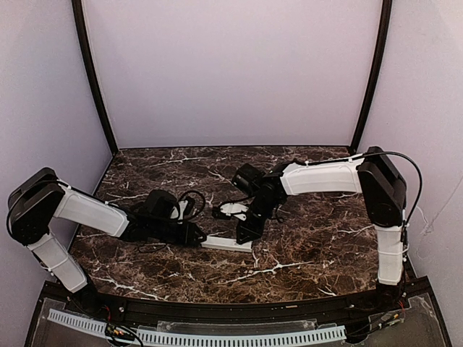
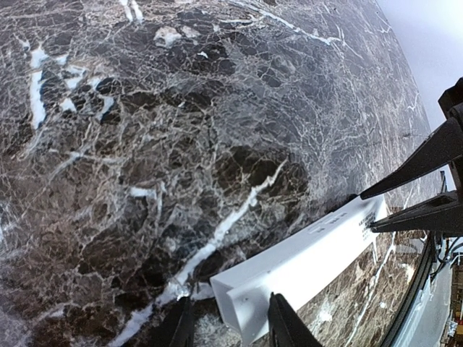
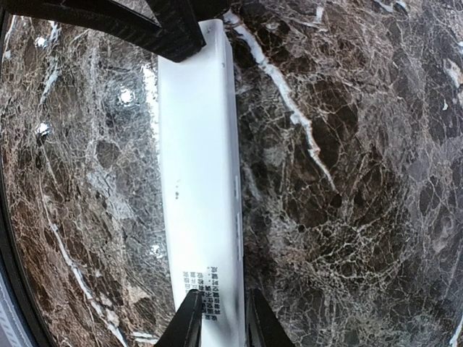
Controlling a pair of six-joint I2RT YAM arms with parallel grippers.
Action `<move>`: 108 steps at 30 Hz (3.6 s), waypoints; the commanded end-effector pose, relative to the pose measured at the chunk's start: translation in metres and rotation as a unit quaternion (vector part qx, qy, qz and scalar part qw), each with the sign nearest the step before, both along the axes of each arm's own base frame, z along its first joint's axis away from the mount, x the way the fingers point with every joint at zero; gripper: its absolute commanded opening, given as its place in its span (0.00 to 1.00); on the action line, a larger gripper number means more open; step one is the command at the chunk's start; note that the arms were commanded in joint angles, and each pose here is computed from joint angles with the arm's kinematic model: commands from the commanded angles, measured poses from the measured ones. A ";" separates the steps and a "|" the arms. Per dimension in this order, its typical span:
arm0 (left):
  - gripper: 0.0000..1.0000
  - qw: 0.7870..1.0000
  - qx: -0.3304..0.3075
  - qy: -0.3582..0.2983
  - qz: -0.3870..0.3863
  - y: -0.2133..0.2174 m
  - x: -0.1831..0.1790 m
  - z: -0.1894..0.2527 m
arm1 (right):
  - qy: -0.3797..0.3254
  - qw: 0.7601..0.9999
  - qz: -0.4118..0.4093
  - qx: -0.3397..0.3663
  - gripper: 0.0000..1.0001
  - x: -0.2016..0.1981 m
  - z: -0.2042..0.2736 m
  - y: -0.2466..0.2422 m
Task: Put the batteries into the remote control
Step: Load the battery cover onto the remote control without the battery cover.
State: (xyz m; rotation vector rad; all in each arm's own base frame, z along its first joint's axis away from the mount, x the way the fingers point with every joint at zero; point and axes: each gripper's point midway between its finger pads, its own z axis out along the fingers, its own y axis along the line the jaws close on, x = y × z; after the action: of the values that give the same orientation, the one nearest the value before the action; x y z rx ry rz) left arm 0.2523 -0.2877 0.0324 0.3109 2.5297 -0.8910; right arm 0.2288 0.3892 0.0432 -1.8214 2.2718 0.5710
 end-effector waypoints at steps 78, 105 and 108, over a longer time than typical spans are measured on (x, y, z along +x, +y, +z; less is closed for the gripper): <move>0.08 0.989 0.118 0.050 -0.077 0.006 -0.057 -0.054 | 0.035 0.993 -0.068 -0.090 0.48 -0.021 -0.038 -0.077; 0.59 0.996 0.053 -0.046 -0.056 0.004 -0.033 0.010 | -0.036 0.996 -0.084 0.021 0.99 -0.003 0.031 -0.062; 0.66 0.994 0.068 -0.071 -0.054 0.009 -0.026 0.020 | -0.054 0.990 -0.119 0.047 0.99 0.005 0.051 -0.069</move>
State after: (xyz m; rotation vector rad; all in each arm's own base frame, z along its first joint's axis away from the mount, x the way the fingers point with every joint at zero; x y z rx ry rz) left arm 0.2222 -0.2912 0.0421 0.5078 2.4993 -0.7913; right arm 0.2169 0.3243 0.0622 -1.6456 2.3405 0.5114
